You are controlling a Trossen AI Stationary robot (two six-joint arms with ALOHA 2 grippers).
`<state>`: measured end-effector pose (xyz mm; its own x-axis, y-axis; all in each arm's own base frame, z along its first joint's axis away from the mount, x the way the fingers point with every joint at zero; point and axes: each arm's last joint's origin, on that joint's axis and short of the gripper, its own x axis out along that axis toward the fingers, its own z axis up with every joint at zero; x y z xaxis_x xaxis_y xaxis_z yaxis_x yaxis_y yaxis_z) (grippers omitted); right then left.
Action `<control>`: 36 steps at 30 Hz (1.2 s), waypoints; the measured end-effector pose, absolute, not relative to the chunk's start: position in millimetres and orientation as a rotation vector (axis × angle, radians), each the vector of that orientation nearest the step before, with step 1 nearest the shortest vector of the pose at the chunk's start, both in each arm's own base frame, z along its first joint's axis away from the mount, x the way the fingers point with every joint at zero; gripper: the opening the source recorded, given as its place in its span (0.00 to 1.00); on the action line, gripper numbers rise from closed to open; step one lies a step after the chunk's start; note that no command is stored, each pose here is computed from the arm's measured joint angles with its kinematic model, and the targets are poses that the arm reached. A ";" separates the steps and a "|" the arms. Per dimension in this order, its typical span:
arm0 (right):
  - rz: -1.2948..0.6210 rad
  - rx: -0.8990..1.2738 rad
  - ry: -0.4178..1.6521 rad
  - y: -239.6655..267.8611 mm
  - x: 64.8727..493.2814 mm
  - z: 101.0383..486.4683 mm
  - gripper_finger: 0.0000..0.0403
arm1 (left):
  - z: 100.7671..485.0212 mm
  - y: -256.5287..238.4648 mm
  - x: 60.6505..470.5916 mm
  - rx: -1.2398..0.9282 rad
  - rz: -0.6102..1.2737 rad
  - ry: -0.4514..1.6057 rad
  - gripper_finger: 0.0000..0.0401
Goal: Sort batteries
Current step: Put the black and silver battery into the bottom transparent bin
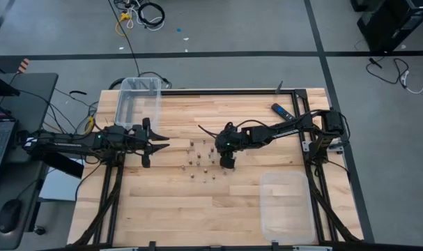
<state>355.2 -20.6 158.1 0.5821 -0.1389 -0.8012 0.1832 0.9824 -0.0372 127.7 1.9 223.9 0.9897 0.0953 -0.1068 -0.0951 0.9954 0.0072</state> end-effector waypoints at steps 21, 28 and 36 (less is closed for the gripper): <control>-0.188 0.051 0.940 -20.6 354.5 157.6 0.33 | 223.3 1.9 127.6 0.003 0.096 0.113 0.26; -0.188 0.050 0.940 -20.6 354.5 157.5 0.28 | 223.1 1.9 127.6 0.003 0.096 0.115 0.26; -0.177 0.050 0.942 -20.3 354.4 157.4 0.23 | 223.2 1.9 127.7 0.003 0.095 0.115 0.26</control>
